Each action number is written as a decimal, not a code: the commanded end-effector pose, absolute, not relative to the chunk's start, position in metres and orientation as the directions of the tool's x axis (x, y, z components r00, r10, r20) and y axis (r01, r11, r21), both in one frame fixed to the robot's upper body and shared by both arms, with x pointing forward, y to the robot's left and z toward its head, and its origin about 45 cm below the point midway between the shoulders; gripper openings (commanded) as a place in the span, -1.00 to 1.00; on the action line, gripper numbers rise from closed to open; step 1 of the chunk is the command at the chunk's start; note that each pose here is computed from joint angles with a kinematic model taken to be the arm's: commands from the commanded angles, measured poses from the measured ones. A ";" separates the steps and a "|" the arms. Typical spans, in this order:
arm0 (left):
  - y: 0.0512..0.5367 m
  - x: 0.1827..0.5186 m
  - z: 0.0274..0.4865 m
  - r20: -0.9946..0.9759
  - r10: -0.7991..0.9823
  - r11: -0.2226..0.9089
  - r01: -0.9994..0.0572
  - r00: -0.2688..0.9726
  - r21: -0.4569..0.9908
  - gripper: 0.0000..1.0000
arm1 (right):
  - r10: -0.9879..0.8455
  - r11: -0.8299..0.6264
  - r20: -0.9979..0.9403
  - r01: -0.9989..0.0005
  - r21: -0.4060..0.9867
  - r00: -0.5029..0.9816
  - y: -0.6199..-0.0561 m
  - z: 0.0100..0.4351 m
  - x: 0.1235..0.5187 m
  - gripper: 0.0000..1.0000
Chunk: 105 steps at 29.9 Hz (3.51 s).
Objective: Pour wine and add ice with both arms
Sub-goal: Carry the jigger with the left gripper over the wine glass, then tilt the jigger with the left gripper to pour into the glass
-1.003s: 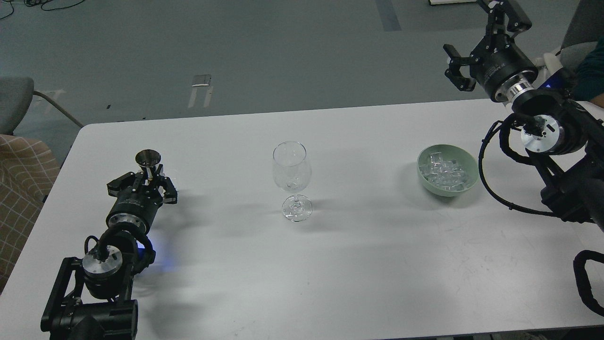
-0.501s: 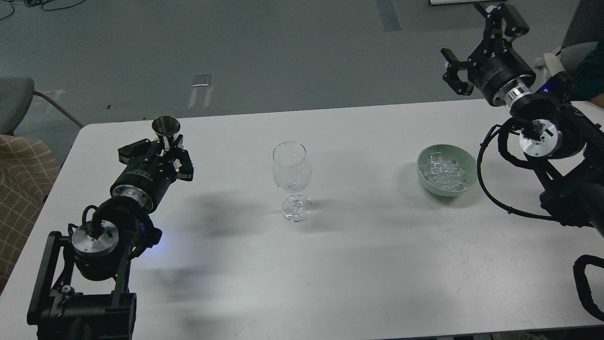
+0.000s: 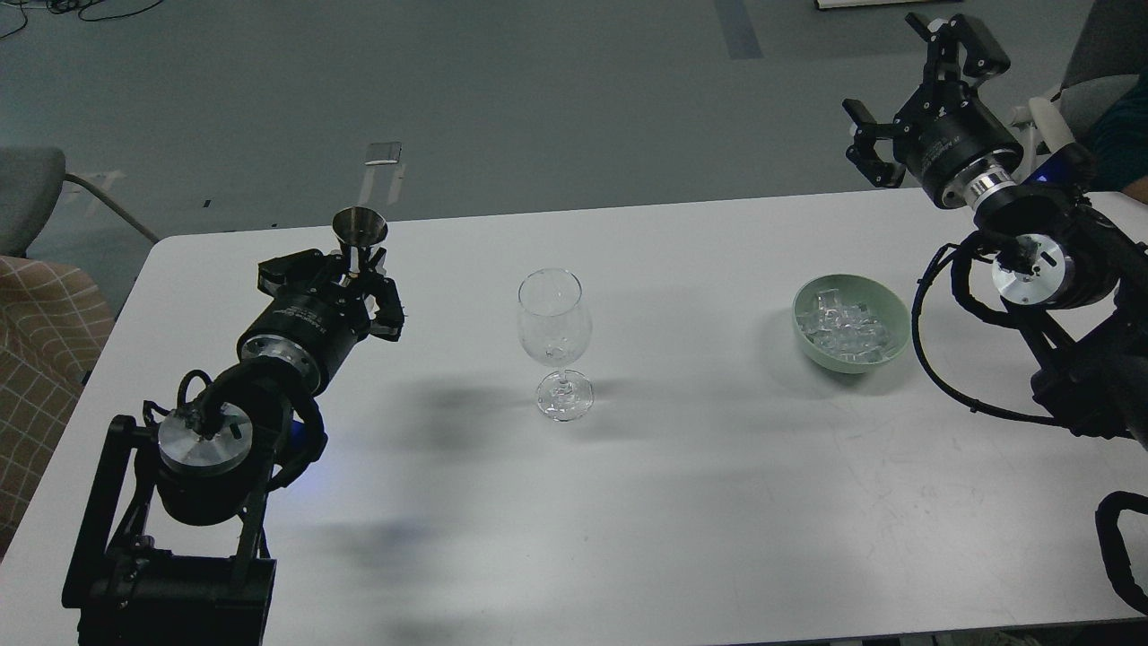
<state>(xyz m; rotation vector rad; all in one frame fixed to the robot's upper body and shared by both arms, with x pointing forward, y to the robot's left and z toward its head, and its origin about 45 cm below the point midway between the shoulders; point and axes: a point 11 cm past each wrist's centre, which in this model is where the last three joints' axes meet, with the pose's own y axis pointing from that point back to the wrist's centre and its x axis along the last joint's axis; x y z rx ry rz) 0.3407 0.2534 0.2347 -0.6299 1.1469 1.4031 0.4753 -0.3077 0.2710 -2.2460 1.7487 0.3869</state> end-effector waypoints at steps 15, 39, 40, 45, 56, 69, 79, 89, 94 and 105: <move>0.206 0.343 0.238 -0.836 0.535 0.247 -0.924 -0.120 0.291 -1.00 | -0.898 -0.240 -0.371 -0.970 -0.042 0.239 -0.306 0.268 0.474 1.00; 0.180 0.349 0.249 -0.791 0.610 0.286 -0.920 -0.041 0.269 -1.00 | -0.897 -0.240 -0.371 -0.970 -0.042 0.238 -0.306 0.267 0.473 1.00; 0.180 0.349 0.249 -0.791 0.610 0.285 -0.920 -0.041 0.268 -1.00 | -0.897 -0.241 -0.372 -0.970 -0.042 0.239 -0.305 0.268 0.474 1.00; 0.175 0.347 0.247 -0.768 0.639 0.289 -0.917 -0.028 0.275 -1.00 | -0.898 -0.241 -0.371 -0.970 -0.041 0.239 -0.306 0.267 0.473 1.00; 0.165 0.344 0.243 -0.743 0.670 0.304 -0.909 -0.008 0.284 -1.00 | -0.897 -0.242 -0.371 -0.969 -0.041 0.240 -0.306 0.267 0.473 1.00; 0.165 0.346 0.246 -0.731 0.682 0.301 -0.914 0.007 0.272 -1.00 | -0.897 -0.244 -0.371 -0.969 -0.040 0.241 -0.305 0.267 0.473 1.00; 0.163 0.346 0.249 -0.720 0.692 0.315 -0.916 0.045 0.246 -1.00 | -0.896 -0.246 -0.373 -0.968 -0.040 0.243 -0.304 0.266 0.473 1.00; 0.157 0.345 0.249 -0.718 0.690 0.351 -0.909 0.088 0.226 -1.00 | -0.897 -0.242 -0.374 -0.970 -0.035 0.238 -0.305 0.264 0.472 1.00; 0.158 0.346 0.248 -0.710 0.699 0.344 -0.912 0.088 0.225 -1.00 | -0.897 -0.240 -0.374 -0.970 -0.037 0.237 -0.306 0.265 0.472 1.00; 0.160 0.348 0.244 -0.678 0.727 0.339 -0.916 0.108 0.216 -1.00 | -0.898 -0.238 -0.372 -0.971 -0.036 0.234 -0.307 0.264 0.472 1.00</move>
